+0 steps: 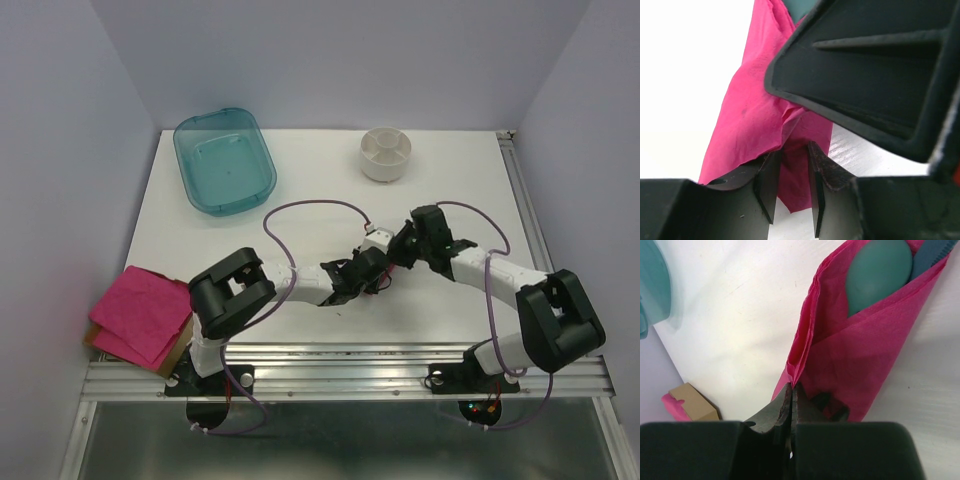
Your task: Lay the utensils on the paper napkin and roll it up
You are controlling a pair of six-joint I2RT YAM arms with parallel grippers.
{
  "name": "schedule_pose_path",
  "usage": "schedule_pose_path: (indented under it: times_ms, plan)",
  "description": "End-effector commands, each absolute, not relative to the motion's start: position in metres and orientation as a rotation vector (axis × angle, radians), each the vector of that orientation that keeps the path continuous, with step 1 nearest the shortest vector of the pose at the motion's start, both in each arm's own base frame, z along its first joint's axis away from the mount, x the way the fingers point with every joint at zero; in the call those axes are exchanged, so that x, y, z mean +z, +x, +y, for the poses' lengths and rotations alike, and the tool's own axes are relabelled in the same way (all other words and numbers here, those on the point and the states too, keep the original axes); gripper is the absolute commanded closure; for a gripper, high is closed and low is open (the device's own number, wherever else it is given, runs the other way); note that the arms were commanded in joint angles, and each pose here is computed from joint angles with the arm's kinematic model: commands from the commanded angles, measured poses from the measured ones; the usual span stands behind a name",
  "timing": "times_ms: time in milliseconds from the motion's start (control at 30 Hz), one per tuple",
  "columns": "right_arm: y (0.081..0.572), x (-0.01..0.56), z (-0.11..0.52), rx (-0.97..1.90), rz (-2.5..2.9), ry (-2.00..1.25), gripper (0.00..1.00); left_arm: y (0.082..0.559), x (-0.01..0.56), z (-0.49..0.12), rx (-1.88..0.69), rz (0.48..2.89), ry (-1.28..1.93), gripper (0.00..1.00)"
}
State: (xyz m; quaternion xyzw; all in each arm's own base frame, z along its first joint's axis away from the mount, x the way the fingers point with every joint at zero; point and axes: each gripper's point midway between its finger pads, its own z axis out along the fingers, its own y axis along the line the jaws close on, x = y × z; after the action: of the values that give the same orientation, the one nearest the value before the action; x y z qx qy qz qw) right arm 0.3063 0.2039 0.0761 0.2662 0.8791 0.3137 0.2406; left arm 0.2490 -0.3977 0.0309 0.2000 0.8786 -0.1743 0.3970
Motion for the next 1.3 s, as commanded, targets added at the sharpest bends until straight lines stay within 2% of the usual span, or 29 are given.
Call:
schedule_pose_path:
  times_ms: [0,1267]
  plan:
    - [0.306,0.078,0.190,0.782,2.382,0.729,0.99,0.248,0.013,-0.380,-0.375,2.285,0.511,0.61]
    - [0.247,0.006,0.150,0.593,2.473,0.900,0.99,0.252,0.019,-0.381,-0.360,2.302,0.532,0.62]
